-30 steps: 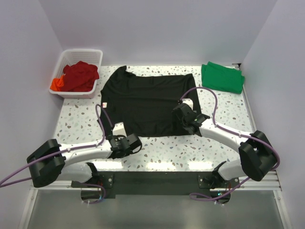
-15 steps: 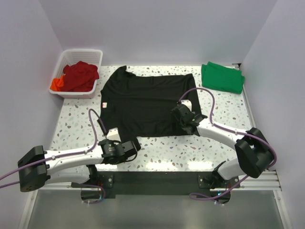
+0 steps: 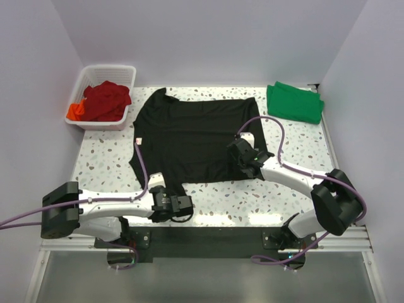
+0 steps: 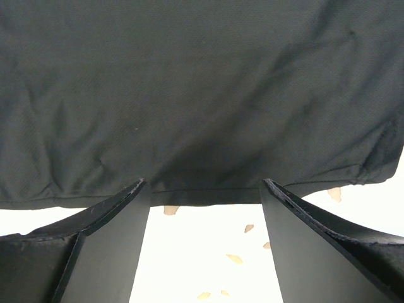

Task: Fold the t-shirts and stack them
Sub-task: Flatten the tshirt out

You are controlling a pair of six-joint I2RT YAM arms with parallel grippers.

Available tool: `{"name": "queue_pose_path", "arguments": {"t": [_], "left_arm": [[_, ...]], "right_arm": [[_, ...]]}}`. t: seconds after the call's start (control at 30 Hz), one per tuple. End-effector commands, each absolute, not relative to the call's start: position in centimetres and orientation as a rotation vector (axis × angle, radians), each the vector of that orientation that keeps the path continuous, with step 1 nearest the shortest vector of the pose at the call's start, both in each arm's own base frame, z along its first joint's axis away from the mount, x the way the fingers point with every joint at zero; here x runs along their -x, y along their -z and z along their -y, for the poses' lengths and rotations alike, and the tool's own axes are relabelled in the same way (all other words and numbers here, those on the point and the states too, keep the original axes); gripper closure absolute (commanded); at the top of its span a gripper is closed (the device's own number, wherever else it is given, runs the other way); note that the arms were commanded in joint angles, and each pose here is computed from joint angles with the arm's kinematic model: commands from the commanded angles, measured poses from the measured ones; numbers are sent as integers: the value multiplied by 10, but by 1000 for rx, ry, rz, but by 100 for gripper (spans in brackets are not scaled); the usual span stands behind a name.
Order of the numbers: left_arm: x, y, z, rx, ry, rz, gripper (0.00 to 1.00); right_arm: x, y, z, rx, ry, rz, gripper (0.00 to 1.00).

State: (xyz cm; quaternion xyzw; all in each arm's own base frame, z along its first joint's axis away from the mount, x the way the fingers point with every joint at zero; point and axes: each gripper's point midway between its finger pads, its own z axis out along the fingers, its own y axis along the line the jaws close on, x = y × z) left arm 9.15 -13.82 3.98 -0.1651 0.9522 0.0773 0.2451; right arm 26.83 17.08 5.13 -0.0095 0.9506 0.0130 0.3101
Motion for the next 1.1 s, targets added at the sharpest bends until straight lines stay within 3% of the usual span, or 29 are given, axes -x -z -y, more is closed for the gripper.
{"name": "queue_pose_path", "arguments": {"t": [0.0,0.27,0.47,0.7,1.07], "left_arm": [[-87,-57,129,550,-267,-2528,68],[-89,-68,137,608,-192,-2470,58],[-121,-84,169,559,-79,-2336,41],[-154,-67,175,571,-34,-2368,39],[-224,-50,167,560,-77,-2387,38]], "right_arm": [[-278,-74,-170,-51,-33,-2438,25],[-279,-91,-147,-112,82,-2380,23],[-272,-71,-132,-139,116,-2416,24],[-280,-63,-90,-270,84,-2446,26],[-298,-57,-106,-177,45,-2465,26]]}}
